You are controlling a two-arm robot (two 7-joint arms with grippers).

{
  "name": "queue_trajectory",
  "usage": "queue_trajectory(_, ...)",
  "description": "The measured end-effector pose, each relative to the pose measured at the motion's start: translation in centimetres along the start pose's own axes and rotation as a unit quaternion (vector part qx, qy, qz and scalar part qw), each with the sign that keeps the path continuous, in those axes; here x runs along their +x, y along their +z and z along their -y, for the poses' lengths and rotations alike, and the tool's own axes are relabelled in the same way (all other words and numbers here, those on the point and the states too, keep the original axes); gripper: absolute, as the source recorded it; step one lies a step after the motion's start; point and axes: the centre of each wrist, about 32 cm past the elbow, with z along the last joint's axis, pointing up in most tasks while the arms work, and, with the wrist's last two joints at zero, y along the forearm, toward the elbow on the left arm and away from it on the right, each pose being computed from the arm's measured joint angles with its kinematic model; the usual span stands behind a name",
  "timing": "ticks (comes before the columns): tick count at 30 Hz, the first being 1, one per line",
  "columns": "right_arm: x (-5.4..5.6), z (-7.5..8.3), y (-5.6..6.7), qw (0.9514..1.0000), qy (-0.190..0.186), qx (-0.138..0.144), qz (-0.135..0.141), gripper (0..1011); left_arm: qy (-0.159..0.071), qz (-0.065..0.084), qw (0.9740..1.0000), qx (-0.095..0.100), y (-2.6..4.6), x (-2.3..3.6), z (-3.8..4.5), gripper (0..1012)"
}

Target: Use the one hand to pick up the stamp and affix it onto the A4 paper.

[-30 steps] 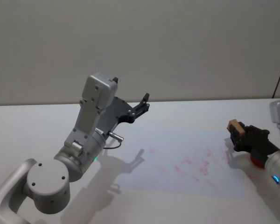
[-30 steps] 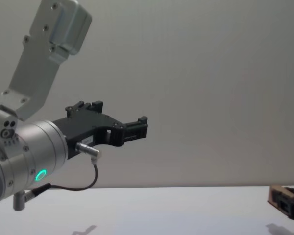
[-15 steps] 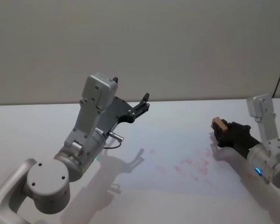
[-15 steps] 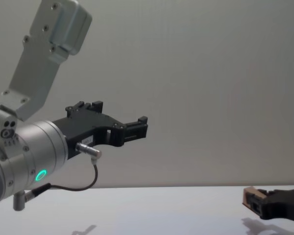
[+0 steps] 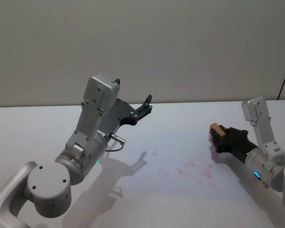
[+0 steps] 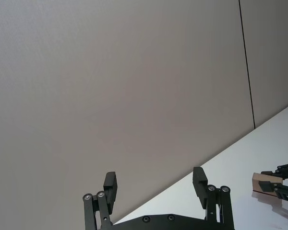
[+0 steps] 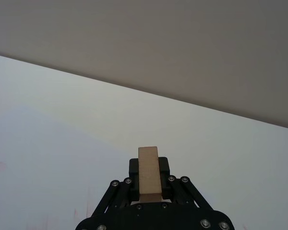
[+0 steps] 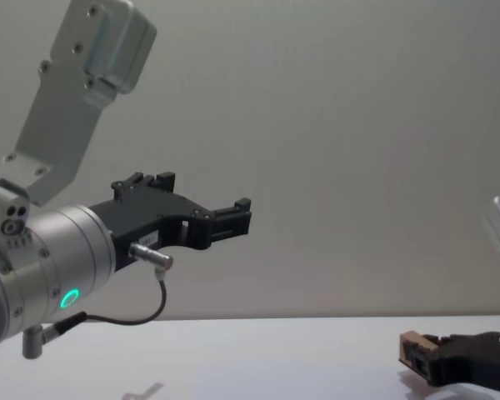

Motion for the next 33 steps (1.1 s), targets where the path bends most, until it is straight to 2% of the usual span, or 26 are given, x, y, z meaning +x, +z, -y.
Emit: queue_trajectory(33,-0.58,-0.07,-0.68,0.9997,0.005,-0.022,0.003,220,0.0,0.0,1.0,0.0,0.0,0.0,0.0,1001)
